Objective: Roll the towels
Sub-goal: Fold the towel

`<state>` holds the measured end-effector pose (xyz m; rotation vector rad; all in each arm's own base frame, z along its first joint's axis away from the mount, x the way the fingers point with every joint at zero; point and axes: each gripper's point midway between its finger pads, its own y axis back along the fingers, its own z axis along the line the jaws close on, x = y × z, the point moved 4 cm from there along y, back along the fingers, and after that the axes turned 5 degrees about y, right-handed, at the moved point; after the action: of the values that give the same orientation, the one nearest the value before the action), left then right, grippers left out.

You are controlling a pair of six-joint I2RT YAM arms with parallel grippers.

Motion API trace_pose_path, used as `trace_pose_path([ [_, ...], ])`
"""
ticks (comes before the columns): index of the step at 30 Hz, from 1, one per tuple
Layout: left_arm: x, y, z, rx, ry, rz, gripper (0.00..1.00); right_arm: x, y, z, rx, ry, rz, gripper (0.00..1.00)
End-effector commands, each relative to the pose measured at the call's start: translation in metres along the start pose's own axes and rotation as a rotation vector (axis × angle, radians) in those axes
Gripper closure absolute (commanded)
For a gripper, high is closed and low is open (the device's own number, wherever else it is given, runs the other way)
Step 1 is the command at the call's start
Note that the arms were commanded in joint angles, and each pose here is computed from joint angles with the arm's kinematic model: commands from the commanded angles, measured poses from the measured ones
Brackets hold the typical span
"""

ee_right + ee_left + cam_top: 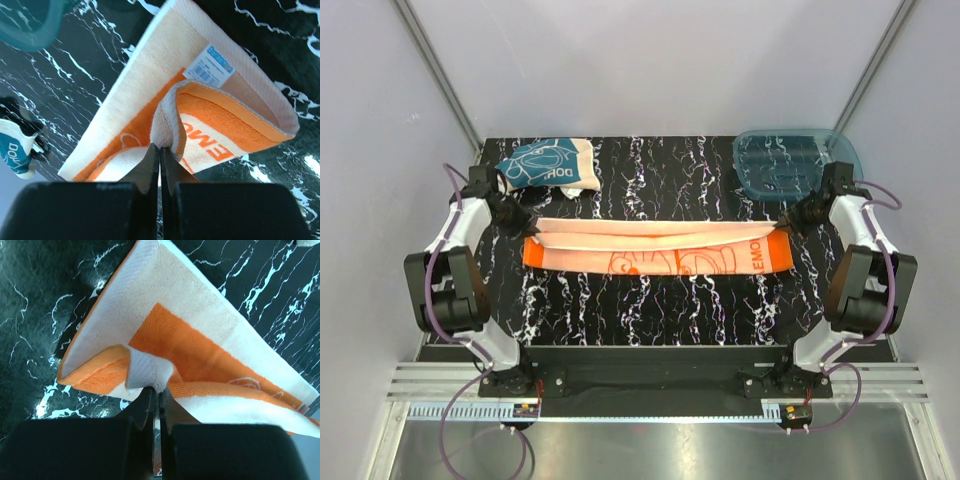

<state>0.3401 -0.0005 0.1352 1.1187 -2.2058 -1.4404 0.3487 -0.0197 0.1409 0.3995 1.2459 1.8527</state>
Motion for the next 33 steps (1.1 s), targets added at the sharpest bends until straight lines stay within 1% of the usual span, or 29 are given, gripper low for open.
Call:
trace_pose_path([
  [1, -0.019, 0.002, -0.016, 0.037, -0.013, -0.048, 1.00, -0.023, 0.004, 0.020, -0.044, 0.041, -0.062, 1.00],
  [10, -0.028, -0.023, -0.015, 0.001, -0.009, 0.016, 1.00, -0.025, -0.021, 0.014, -0.009, 0.034, -0.012, 1.00],
  [14, -0.028, -0.026, -0.016, 0.003, -0.017, 0.036, 1.00, -0.022, -0.023, 0.010, -0.004, 0.043, -0.004, 1.00],
  [16, -0.026, -0.018, -0.018, 0.025, -0.033, 0.018, 1.00, -0.019, -0.017, 0.009, -0.009, 0.056, -0.012, 1.00],
  [18, -0.018, -0.012, -0.016, 0.052, -0.054, 0.022, 1.00, -0.017, -0.003, 0.011, -0.020, 0.079, -0.029, 1.00],
  [20, -0.013, 0.006, -0.018, 0.077, -0.089, -0.007, 1.00, -0.010, 0.009, 0.007, -0.010, 0.093, -0.034, 1.00],
  [21, -0.005, 0.009, -0.012, 0.062, -0.090, 0.005, 1.00, -0.009, 0.025, 0.009, -0.023, 0.114, -0.067, 1.00],
  [22, -0.003, 0.024, -0.013, 0.075, -0.102, -0.025, 1.00, -0.002, 0.031, 0.005, -0.017, 0.119, -0.066, 1.00],
  [23, 0.002, 0.029, -0.011, 0.076, -0.115, -0.029, 1.00, 0.005, 0.038, 0.000, -0.005, 0.123, -0.059, 1.00],
  [24, 0.012, 0.041, -0.008, 0.091, -0.121, -0.040, 1.00, 0.012, 0.055, -0.004, -0.010, 0.145, -0.097, 1.00],
  [26, 0.024, 0.052, -0.004, 0.114, -0.135, -0.049, 1.00, 0.026, 0.071, -0.015, 0.014, 0.153, -0.109, 1.00],
  [27, 0.035, 0.053, 0.004, 0.108, -0.133, -0.029, 1.00, 0.031, 0.091, -0.018, 0.005, 0.174, -0.167, 1.00],
  [28, 0.041, 0.066, 0.004, 0.129, -0.149, -0.063, 1.00, 0.040, 0.095, -0.026, 0.020, 0.172, -0.170, 1.00],
  [29, 0.046, 0.070, 0.007, 0.130, -0.156, -0.070, 1.00, 0.049, 0.104, -0.032, 0.029, 0.168, -0.169, 1.00],
  [30, 0.052, 0.074, 0.012, 0.124, -0.155, -0.073, 1.00, 0.056, 0.118, -0.033, 0.003, 0.170, -0.206, 1.00],
  [33, 0.071, 0.087, 0.024, 0.140, -0.166, -0.104, 1.00, 0.081, 0.127, -0.048, -0.008, 0.158, -0.192, 1.00],
])
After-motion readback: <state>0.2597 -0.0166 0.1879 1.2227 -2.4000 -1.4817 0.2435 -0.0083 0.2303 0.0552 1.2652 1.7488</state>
